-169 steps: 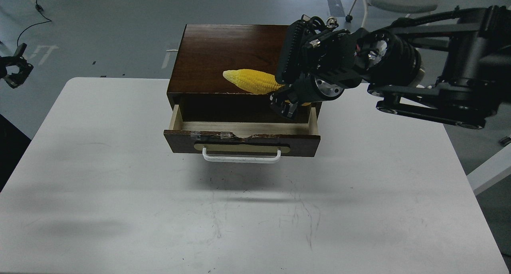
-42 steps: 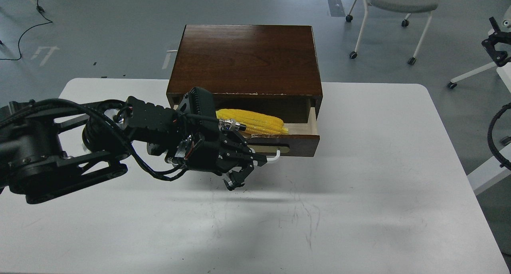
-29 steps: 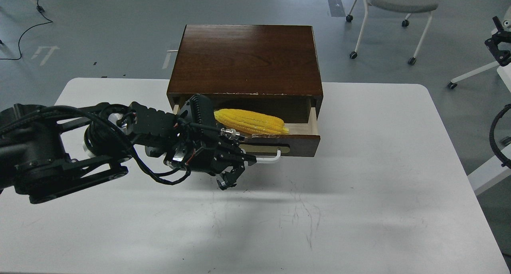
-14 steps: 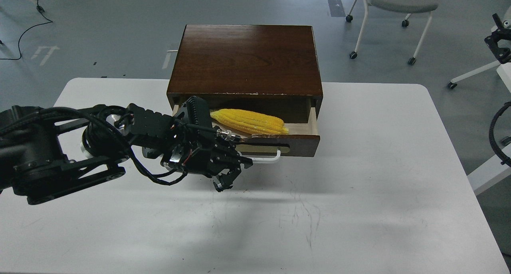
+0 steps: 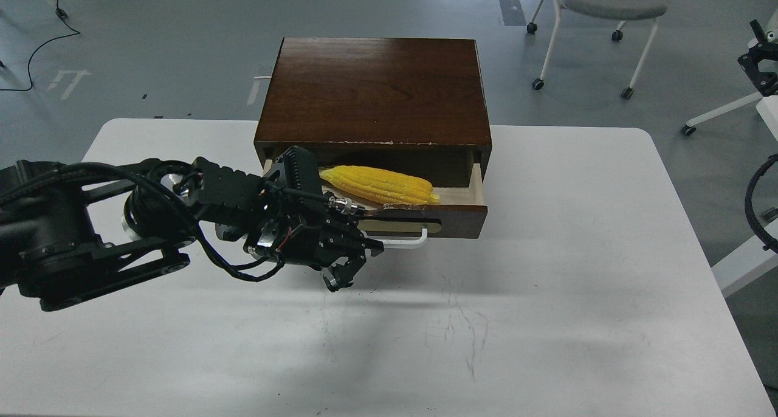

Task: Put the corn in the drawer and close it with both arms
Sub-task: 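Position the left hand against the drawer front near the handle, then push the drawer into the box with the left hand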

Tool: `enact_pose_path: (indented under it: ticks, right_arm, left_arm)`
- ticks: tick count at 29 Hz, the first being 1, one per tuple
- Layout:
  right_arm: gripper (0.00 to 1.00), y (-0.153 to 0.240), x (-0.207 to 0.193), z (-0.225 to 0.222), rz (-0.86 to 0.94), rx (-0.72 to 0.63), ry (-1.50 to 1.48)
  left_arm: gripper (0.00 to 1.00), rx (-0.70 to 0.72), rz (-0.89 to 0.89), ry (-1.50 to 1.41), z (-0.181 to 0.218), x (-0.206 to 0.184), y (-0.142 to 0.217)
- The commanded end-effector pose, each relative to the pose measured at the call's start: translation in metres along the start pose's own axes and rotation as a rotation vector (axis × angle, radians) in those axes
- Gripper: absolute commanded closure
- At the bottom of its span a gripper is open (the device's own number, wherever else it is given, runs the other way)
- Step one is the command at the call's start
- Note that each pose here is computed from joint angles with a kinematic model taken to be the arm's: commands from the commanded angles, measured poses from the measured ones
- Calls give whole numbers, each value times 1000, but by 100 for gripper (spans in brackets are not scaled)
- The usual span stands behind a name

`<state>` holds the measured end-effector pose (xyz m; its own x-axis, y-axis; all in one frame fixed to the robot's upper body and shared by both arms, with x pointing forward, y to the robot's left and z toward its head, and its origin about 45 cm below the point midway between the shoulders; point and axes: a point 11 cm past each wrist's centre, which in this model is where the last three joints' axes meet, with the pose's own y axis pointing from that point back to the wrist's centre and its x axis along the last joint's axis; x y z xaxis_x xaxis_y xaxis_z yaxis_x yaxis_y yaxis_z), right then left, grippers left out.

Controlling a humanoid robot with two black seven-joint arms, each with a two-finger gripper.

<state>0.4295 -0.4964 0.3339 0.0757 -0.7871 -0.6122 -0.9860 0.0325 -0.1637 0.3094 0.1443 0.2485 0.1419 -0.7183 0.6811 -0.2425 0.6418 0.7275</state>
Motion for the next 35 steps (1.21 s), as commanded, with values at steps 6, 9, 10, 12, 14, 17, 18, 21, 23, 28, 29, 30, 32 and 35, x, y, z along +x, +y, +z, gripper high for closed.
enact_pose_path:
  ticks: [6, 9, 10, 12, 14, 17, 18, 21, 23, 28, 29, 30, 32, 35]
  right_arm:
    - [0, 0, 1, 1, 2, -2, 1]
    - [0, 0, 1, 1, 2, 0, 1]
    - [0, 0, 1, 1, 2, -2, 1]
    - [0, 0, 1, 1, 2, -2, 1]
    - [0, 0, 1, 1, 2, -2, 1]
    - [0, 0, 1, 1, 2, -2, 1]
    - [0, 1, 1, 1, 3, -3, 1]
    - [0, 1, 2, 1, 4, -2, 1]
    - [0, 1, 2, 1, 5, -3, 2]
    - [0, 2, 3, 1, 7, -1, 3]
    - [0, 2, 3, 1, 7, -1, 3]
    - [0, 2, 3, 1, 7, -1, 3]
    - [0, 2, 3, 1, 7, -3, 3]
    - [0, 2, 4, 0, 8, -2, 5]
  left_arm:
    - [100, 31, -8, 3, -12, 0, 2]
    - [100, 51, -16, 16, -19, -3, 3]
    - [100, 53, -19, 18, -20, -4, 3]
    - [100, 63, -23, 25, -24, -6, 4]
    - [100, 74, -28, 32, -28, -8, 4]
    - [100, 91, -39, 48, -35, -13, 4]
    - [100, 100, -44, 55, -38, -15, 5]
    - [100, 119, -52, 65, -45, -18, 6]
    - [100, 127, -57, 72, -49, -20, 6]
    - [100, 145, -61, 77, -56, -19, 7]
    - [100, 150, -64, 82, -58, -21, 6]
    - [100, 153, -66, 86, -59, -22, 6]
    - [100, 153, -68, 88, -60, -22, 5]
    - [100, 169, -73, 98, -66, -24, 6]
